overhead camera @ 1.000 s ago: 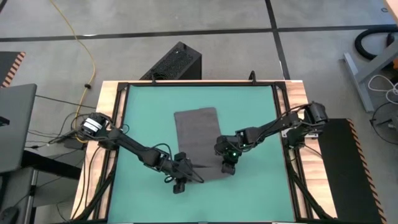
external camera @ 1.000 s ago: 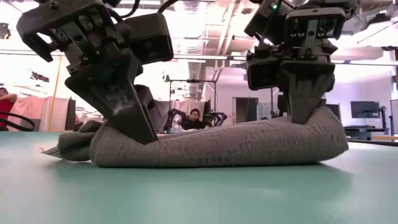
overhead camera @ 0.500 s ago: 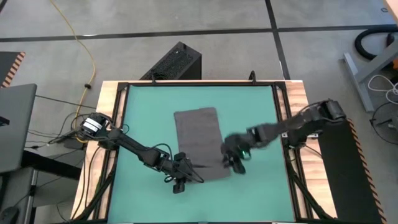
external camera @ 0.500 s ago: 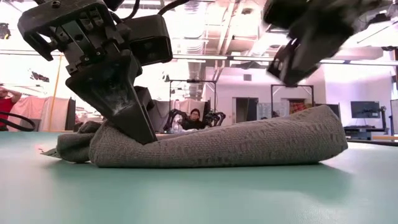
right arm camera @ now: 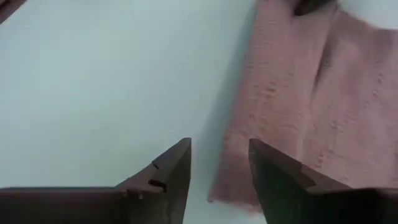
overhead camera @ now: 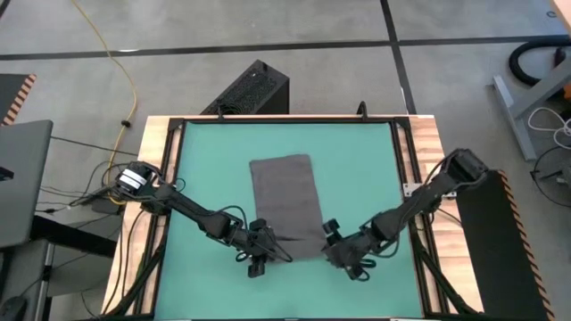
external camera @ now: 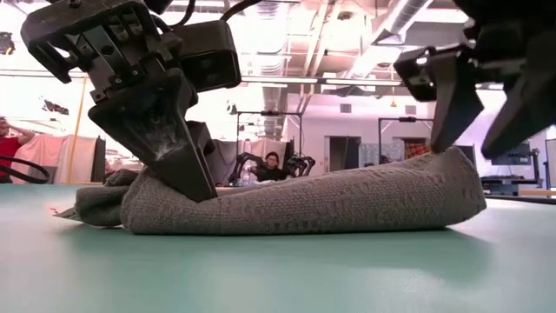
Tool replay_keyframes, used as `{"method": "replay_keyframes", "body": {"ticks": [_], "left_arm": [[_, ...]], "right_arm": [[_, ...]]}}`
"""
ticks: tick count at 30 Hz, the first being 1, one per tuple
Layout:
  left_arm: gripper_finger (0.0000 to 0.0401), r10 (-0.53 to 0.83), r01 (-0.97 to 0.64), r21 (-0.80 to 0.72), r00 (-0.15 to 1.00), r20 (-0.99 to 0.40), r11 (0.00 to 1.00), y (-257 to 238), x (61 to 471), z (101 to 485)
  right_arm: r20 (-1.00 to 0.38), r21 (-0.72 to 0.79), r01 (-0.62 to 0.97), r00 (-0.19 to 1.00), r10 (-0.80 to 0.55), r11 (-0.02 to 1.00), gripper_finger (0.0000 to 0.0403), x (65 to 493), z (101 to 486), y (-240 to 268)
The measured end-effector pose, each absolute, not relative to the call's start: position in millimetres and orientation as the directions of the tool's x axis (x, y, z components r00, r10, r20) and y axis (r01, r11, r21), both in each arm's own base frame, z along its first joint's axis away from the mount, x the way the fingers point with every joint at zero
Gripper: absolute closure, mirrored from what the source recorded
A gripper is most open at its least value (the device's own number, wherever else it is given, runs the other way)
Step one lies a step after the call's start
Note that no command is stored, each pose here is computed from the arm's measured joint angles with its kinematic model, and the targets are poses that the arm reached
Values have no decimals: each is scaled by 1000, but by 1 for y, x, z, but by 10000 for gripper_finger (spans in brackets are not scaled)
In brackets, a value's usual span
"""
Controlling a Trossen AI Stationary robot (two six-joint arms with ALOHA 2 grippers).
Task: Roll towel into tight, uniform cylinder
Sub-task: Roll the gray towel
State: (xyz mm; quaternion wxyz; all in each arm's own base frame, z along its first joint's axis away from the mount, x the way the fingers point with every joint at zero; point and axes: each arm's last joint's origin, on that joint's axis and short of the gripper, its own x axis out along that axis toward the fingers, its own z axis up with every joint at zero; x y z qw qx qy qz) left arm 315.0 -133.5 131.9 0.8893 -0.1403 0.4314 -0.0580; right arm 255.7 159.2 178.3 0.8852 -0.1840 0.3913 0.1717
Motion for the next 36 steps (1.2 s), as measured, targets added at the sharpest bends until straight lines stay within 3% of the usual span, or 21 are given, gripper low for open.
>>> {"method": "replay_keyframes", "body": {"ticks": [6, 11, 20, 28, 36], "left_arm": [[239, -248, 22, -299, 621, -744, 954, -134, 315, 134], [226, -278, 81, -298, 644, -713, 951, -135, 315, 152], [224, -309, 177, -257, 652, -692, 950, -157, 304, 163], [219, -151, 131, -83, 684, -714, 988, -170, 297, 151], [177, -90, 114, -22, 632, -770, 993, -169, 296, 129]], "right_arm": [[-782, -267, -386, 623, 36, 883, 170, 264, 156, 156], [-809, -282, -367, 587, -14, 886, 160, 270, 138, 152], [-820, -276, -340, 571, -36, 899, 192, 274, 129, 149], [-815, -264, -328, 579, -27, 907, 226, 278, 130, 144], [-811, -259, -320, 584, -25, 911, 243, 279, 130, 143]]}}
